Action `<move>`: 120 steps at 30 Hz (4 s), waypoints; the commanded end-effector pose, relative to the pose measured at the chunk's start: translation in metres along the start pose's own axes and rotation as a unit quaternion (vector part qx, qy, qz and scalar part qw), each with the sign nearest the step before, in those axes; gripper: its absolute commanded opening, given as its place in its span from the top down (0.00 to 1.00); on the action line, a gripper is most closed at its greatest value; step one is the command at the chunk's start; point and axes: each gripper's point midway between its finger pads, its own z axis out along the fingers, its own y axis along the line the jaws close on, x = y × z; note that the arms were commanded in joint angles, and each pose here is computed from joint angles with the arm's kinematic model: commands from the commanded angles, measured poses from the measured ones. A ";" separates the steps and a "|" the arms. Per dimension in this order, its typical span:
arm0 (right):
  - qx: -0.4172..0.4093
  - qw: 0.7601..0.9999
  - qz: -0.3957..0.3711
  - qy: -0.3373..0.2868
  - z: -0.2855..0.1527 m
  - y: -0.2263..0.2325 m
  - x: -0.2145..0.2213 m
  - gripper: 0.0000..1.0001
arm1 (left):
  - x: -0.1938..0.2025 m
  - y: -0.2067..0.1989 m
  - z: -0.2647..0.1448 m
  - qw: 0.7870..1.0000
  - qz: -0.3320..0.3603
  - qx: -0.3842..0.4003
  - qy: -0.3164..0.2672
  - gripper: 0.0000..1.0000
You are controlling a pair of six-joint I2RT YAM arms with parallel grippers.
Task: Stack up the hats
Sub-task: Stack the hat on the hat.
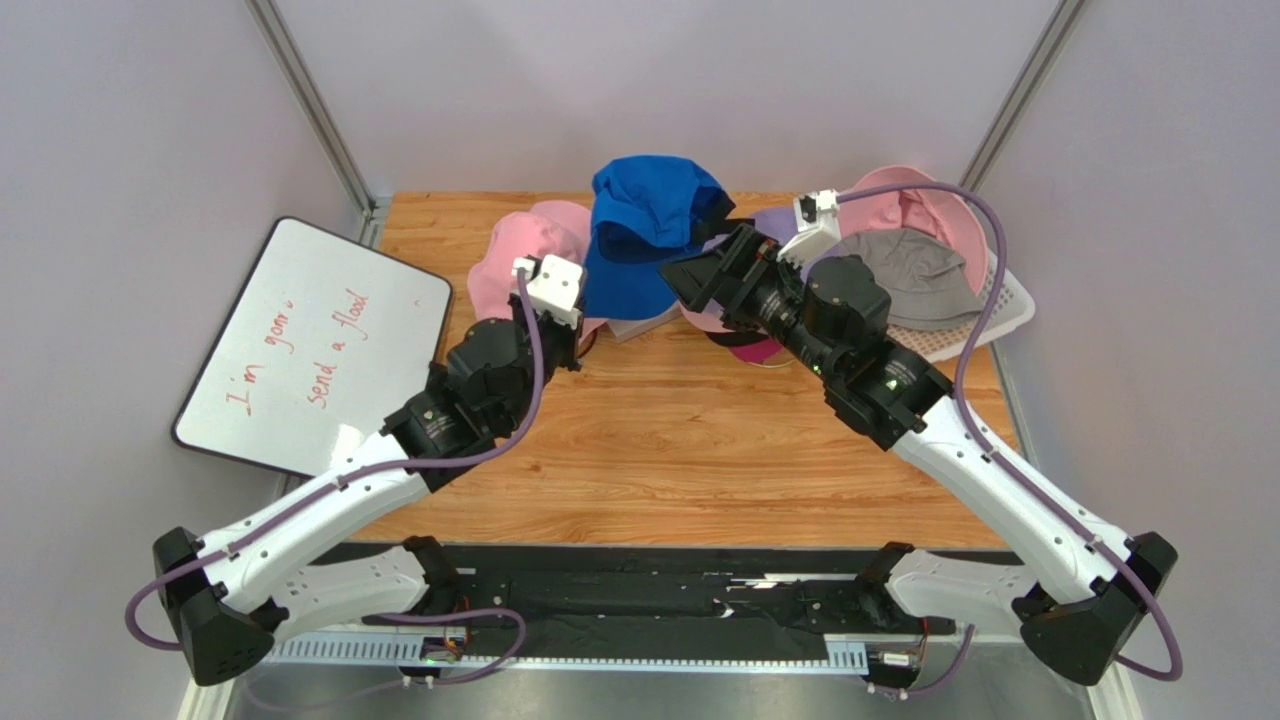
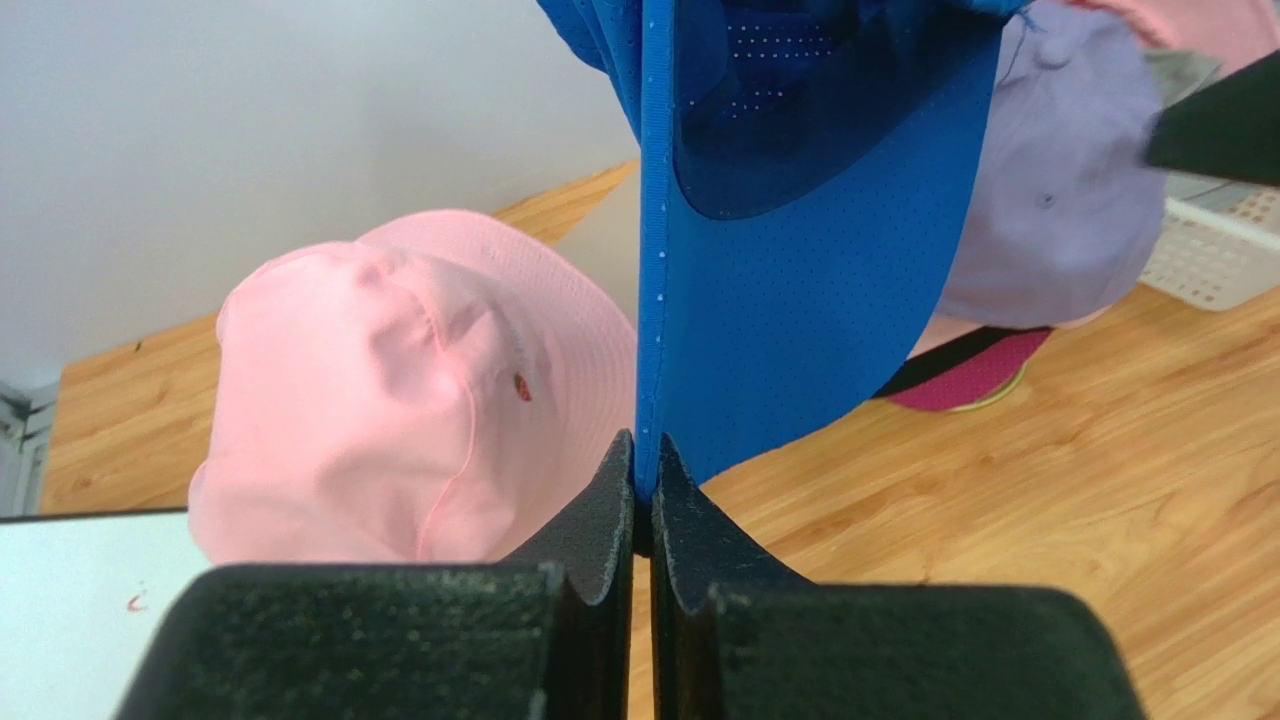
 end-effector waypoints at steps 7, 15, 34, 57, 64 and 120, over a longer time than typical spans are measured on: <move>-0.084 0.987 0.093 -0.102 0.003 0.037 -0.043 0.10 | -0.041 -0.014 -0.007 0.996 -0.053 0.005 -0.066 1.00; -0.089 0.982 0.127 -0.107 0.010 0.032 -0.039 0.10 | -0.050 -0.020 -0.020 0.993 -0.085 0.015 -0.083 1.00; -0.083 0.969 0.111 -0.203 -0.003 0.029 -0.098 0.21 | -0.026 -0.031 -0.038 0.991 -0.079 0.043 -0.097 1.00; -0.028 0.974 0.065 -0.214 0.017 -0.020 -0.127 1.00 | -0.021 -0.042 -0.019 0.992 0.032 0.012 -0.125 1.00; -0.027 0.986 0.011 -0.162 0.024 -0.037 -0.142 1.00 | -0.003 -0.046 0.028 0.990 0.108 -0.016 -0.093 1.00; 0.083 0.994 -0.071 0.006 0.004 -0.205 -0.151 1.00 | 0.082 -0.128 0.097 0.974 0.120 0.192 0.001 0.00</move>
